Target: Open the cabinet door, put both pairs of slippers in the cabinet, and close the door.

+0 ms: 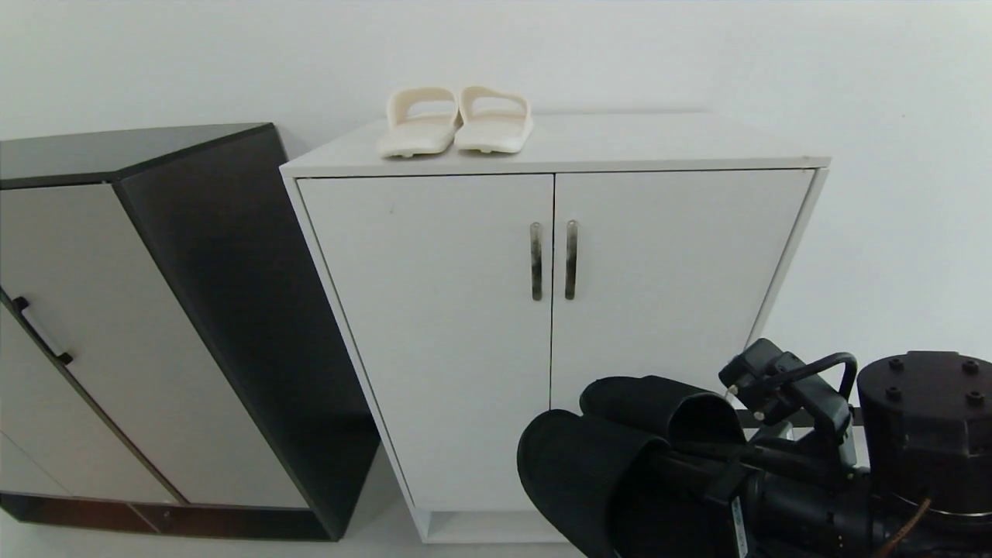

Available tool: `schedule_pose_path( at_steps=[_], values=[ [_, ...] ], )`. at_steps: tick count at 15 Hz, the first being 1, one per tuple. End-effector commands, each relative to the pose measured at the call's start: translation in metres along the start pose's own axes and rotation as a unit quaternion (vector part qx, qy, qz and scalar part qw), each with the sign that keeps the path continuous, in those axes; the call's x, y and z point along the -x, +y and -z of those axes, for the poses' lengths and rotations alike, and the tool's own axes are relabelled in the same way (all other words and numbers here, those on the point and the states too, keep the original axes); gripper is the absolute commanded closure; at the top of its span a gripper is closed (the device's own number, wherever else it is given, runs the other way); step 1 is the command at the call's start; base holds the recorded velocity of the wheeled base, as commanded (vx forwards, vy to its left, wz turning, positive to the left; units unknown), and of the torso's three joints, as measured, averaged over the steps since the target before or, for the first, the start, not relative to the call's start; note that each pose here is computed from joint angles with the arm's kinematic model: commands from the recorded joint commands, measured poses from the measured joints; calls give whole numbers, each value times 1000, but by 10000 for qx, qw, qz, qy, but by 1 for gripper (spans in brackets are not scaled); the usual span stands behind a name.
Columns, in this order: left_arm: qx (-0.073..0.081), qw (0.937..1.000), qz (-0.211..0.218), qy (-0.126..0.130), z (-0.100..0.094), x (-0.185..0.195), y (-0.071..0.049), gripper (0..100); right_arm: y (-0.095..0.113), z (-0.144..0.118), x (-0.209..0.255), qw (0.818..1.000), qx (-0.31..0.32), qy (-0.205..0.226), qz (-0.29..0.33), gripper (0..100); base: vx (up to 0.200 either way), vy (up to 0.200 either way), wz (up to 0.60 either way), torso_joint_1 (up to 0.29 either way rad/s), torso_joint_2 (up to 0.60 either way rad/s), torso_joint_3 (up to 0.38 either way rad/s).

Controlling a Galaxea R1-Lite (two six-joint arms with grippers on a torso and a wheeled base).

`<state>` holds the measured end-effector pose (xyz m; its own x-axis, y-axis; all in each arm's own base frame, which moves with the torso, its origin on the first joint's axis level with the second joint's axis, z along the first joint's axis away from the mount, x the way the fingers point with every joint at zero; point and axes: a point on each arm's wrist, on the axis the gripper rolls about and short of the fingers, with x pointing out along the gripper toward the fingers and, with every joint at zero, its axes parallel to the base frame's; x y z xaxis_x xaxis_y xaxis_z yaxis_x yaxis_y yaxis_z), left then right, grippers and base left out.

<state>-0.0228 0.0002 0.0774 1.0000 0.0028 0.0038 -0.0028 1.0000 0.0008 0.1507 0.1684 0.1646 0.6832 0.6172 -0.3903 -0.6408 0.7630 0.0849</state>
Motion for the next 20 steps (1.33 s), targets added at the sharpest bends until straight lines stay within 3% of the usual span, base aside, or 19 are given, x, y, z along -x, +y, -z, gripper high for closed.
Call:
schedule_pose_path(
  at_steps=[1, 2, 3, 5, 6, 7, 8, 9, 10, 11, 13, 15, 16, 18, 19, 20],
  values=[
    [144, 9997, -29, -219, -27, 3, 0, 0, 0, 2, -3, 10000, 33, 61, 2, 100, 0, 0, 0, -71, 452, 378],
    [963, 9936, 86, -589, -70, 8, 0, 0, 0, 4, -5, 9999, 68, 106, 15, 100, 0, 0, 0, -36, 442, 383],
    [1075, 9923, 309, -526, -83, 5, -1, 0, 1, 3, -4, 9999, 70, 91, 6, 100, 0, 0, 0, -41, 447, 408],
    [1060, 9889, 1038, 68, -84, -12, -4, 0, 1, 2, -3, 10000, 76, 53, 1, 100, 0, 0, 0, -27, 349, 344],
    [963, 9825, 1506, 531, -86, -26, -7, 0, 1, 3, -3, 9999, 78, 68, 3, 100, 0, 0, 0, -17, 163, 149],
    [877, 9800, 1648, 692, -87, -33, -7, 0, 1, 3, -3, 9999, 78, 68, 3, 100, 0, 0, 0, -2, 85, 90],
    [633, 9754, 1832, 1045, -93, -60, -9, 0, 1, 3, -3, 9999, 78, 66, 19, 100, 0, 0, 0, -2, 51, 32],
    [494, 9697, 2073, 1191, -96, -75, -11, 0, 1, 3, -3, 9999, 78, 65, 26, 100, 0, 0, 0, 0, 0, 0],
    [450, 9660, 2217, 1251, -99, -83, -13, 0, 1, 3, -3, 9999, 80, 80, 28, 100, 0, 0, 0, 0, 0, 0],
    [408, 9514, 2647, 1519, -109, -107, -22, 0, 1, 5, -5, 9999, 88, 129, 5, 100, 0, 0, 0, 0, 0, 0],
    [329, 9335, 3168, 1645, -128, -137, -40, 0, 5, 6, -8, 9998, 128, 172, -53, 100, 0, 0, 0, 0, 0, 0],
    [264, 9218, 3588, 1443, -146, -166, -62, 0, 9, 2, -6, 9998, 139, -45, -123, 100, 0, 0, 0, 0, 0, 0],
    [266, 9118, 3846, 1413, -151, -178, -77, 0, 10, 1, -6, 9998, 141, -91, -136, 100, 0, 0, 0, 0, 0, 0],
    [265, 8853, 4444, 1339, -156, -200, -117, 0, 10, 4, -5, 9998, 147, -51, -151, 100, 0, 0, 0, 0, 0, 0],
    [368, 8735, 4680, 1292, -162, -207, -136, 0, 10, 3, -5, 9997, 153, -65, -161, 100, 0, 0, 0, 0, 0, 0],
    [589, 8617, 4861, 1332, -170, -209, -154, 0, 10, 2, -4, 9997, 149, -96, -158, 100, 0, 0, 0, 0, 0, 0]
  ],
)
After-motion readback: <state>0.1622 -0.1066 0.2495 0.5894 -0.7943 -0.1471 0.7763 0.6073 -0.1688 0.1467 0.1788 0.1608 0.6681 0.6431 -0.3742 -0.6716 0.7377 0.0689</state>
